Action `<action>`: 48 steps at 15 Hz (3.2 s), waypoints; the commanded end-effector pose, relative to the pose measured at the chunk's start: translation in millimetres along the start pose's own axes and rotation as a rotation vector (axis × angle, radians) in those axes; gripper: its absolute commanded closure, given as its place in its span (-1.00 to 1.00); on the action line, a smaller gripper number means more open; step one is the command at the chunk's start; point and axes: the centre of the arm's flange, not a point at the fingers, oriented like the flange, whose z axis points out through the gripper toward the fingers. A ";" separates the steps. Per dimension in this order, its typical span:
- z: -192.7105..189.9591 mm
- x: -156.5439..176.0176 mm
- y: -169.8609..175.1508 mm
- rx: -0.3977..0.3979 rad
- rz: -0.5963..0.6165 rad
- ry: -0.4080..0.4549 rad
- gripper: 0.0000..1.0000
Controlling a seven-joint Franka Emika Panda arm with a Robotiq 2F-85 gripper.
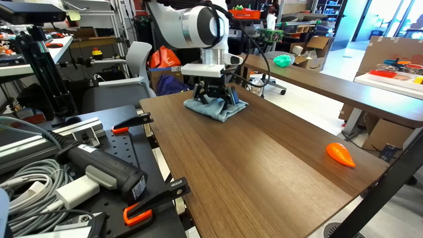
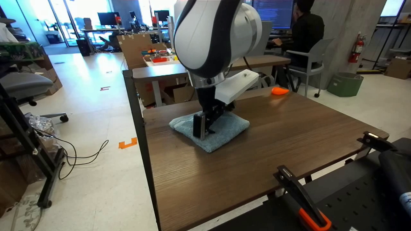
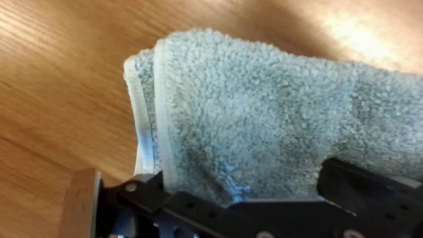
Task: Wipe the table with the blue towel
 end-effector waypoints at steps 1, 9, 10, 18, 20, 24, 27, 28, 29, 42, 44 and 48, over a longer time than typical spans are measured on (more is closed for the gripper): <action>12.6 60.0 54.6 0.127 0.152 0.067 -1.00; 5.7 86.1 8.2 0.283 0.178 0.178 -1.00; 3.4 82.3 -2.7 0.284 0.153 0.171 -1.00; -0.1 -27.5 -41.4 0.093 -0.172 0.000 -1.00; -1.7 -59.0 -44.6 0.063 -0.264 -0.027 -1.00; 7.3 -105.5 -78.4 0.014 -0.461 -0.081 -1.00; 19.3 -129.8 -106.1 -0.024 -0.595 -0.148 -1.00; 18.4 -137.5 -110.6 -0.043 -0.620 -0.163 -1.00; 22.9 -140.2 -104.8 -0.069 -0.649 -0.176 -1.00; 55.6 -135.3 11.9 -0.202 -0.278 -0.268 -1.00; 56.0 -140.8 36.4 -0.220 -0.219 -0.309 -1.00; 70.4 -149.9 97.0 -0.215 -0.104 -0.379 -1.00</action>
